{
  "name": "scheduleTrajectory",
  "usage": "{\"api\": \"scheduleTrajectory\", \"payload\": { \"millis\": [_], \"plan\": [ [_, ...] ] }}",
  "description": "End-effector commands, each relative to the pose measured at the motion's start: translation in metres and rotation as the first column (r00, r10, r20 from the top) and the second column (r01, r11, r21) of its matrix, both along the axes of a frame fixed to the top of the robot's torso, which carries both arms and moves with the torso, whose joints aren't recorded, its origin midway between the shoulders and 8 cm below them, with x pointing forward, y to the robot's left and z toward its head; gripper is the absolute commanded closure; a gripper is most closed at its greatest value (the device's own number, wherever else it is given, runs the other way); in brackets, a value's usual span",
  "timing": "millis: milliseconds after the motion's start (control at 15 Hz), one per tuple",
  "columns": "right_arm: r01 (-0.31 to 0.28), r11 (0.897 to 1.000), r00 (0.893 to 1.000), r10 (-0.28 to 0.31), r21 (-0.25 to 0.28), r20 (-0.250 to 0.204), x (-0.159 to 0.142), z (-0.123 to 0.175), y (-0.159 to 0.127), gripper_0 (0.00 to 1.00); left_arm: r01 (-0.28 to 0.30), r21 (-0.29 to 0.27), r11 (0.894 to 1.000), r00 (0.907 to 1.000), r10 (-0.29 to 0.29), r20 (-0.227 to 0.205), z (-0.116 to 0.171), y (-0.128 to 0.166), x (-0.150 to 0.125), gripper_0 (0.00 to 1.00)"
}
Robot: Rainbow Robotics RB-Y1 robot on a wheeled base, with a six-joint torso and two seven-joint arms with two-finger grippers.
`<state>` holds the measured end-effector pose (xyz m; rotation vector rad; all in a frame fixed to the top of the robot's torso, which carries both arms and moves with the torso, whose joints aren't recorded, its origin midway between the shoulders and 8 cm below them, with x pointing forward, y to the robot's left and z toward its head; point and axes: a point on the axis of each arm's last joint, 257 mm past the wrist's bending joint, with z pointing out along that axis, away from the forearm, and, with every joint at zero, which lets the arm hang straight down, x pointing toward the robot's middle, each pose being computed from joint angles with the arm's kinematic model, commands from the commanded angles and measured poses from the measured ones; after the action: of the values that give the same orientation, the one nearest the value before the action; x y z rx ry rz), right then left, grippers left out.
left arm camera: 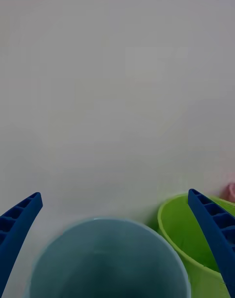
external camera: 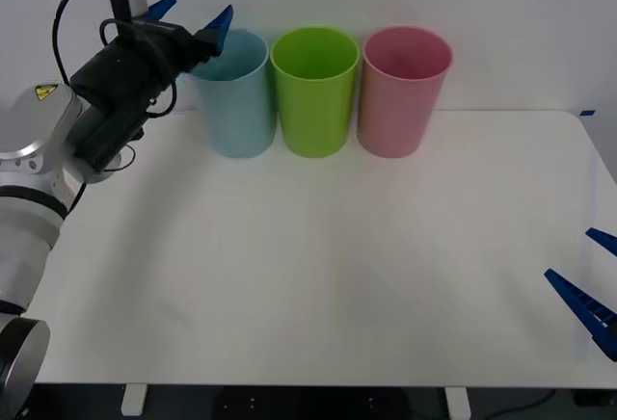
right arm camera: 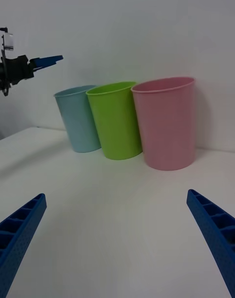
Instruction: Grasp the object on the table and drop it into the matching bin: aluminum can to the light blue bin, PET bottle to the pink bin.
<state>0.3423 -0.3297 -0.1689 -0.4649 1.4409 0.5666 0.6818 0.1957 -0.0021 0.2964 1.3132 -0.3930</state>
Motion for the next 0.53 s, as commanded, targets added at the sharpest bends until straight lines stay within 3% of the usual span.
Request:
{"api": "scheduleTrajectory", "payload": {
  "millis": [67, 533],
  "plan": [
    [0.000, 1.000, 1.000, 0.000, 0.000, 0.000, 0.000, 0.000, 0.000, 0.00, 0.036, -0.006, 0.999, 0.9993, -0.036, -0.004, -0.009, 0.020, -0.020, 0.00],
    [0.000, 1.000, 1.000, 0.000, 0.000, 0.000, 0.000, 0.000, 0.000, 0.00, 0.090, 0.035, 0.995, 0.9954, -0.088, -0.036, -0.038, 0.087, -0.083, 0.00]
  ]
}}
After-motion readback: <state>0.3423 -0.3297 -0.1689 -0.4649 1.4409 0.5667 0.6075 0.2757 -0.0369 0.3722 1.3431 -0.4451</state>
